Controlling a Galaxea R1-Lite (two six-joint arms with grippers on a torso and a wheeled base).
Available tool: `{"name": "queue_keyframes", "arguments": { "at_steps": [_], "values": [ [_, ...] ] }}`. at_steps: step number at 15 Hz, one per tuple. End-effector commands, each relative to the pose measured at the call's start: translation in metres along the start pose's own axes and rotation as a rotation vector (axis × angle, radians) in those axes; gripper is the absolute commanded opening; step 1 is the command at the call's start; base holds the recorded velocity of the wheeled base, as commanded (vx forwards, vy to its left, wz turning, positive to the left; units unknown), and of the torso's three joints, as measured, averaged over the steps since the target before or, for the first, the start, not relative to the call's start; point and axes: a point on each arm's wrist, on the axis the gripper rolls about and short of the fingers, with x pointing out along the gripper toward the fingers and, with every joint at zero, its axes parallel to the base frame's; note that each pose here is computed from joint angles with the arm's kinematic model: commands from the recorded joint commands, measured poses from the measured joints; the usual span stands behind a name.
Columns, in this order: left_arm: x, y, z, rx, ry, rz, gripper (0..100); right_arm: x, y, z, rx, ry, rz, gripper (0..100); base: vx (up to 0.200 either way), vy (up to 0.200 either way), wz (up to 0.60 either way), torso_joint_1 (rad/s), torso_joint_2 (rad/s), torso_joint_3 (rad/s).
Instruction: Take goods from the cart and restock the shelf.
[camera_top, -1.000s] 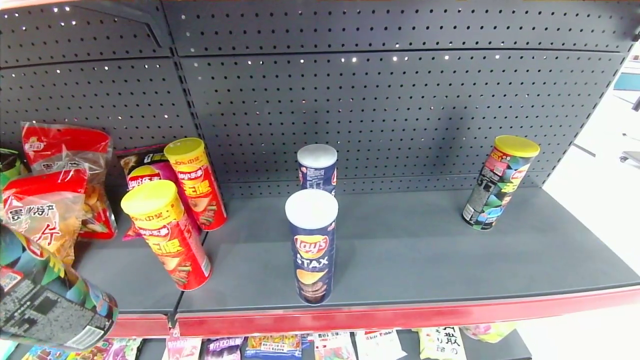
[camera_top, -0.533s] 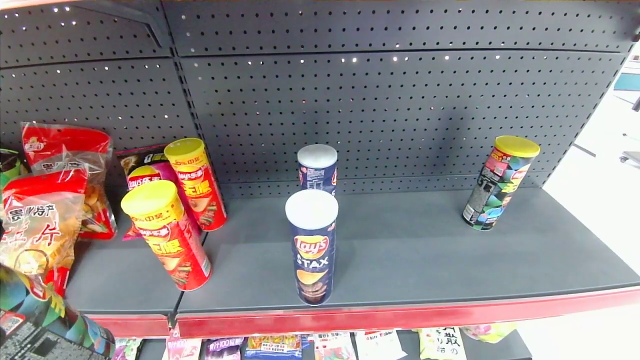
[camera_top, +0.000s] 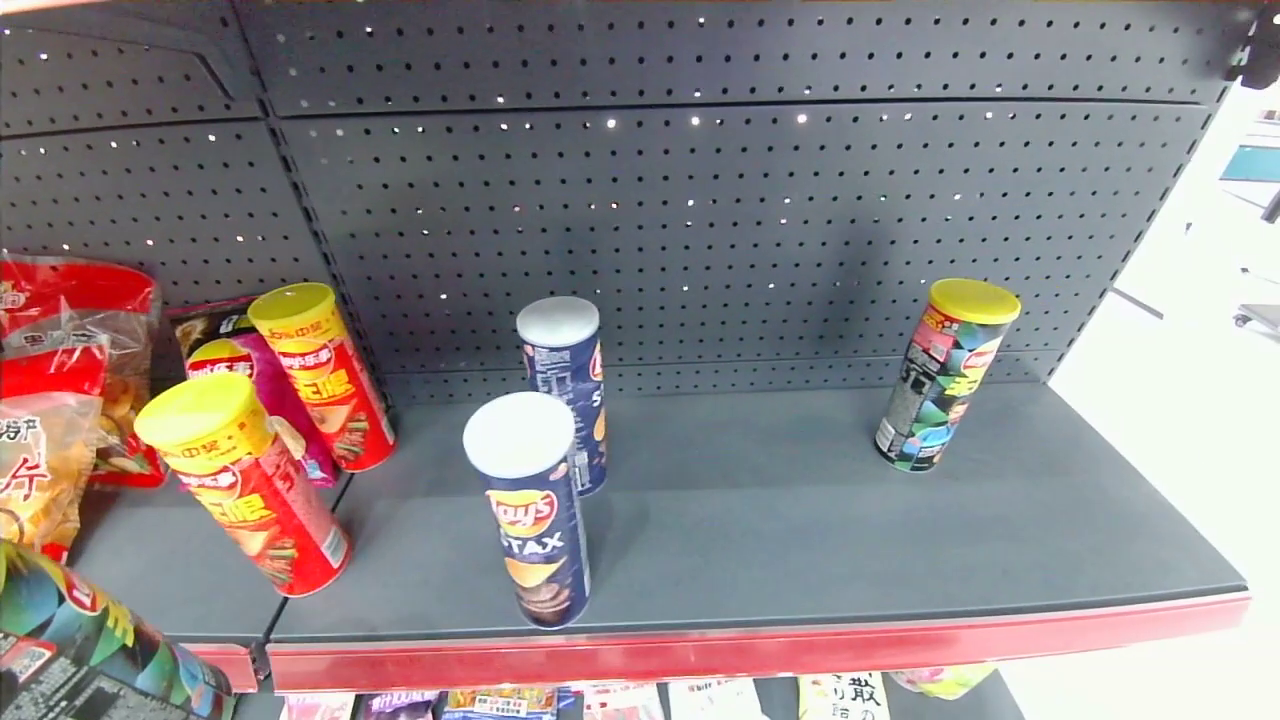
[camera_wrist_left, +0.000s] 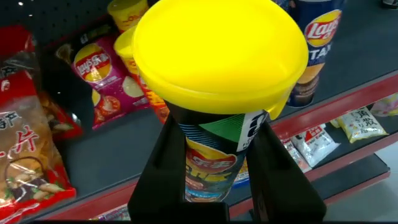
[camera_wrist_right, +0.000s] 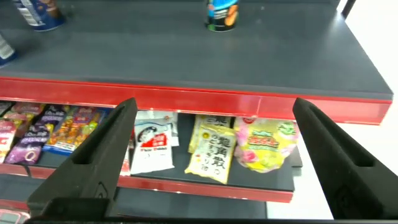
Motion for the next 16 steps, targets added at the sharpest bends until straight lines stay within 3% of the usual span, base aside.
{"name": "queue_keyframes", "arguments": {
  "at_steps": [1,14,16],
  "values": [
    [0.0002,0.0001,0.0001,0.0,0.0,0.0,0,0.0001,0.0,0.0,0.0,0.001,0.001,100,0.0,-0.2,0.0,0.002,0.0,0.002],
    [-0.0026,-0.0009,-0.0001,0.005,-0.013,0.007,0,0.0001,0.0,0.0,0.0,0.001,0.0,100,0.0,-0.2,0.0,0.002,0.0,0.004],
    [-0.0032,-0.0012,-0.0001,0.008,-0.017,0.005,0,0.0001,0.0,0.0,0.001,0.001,0.0,100,0.0,0.0,0.0,0.0,0.0,0.0]
  ]
}}
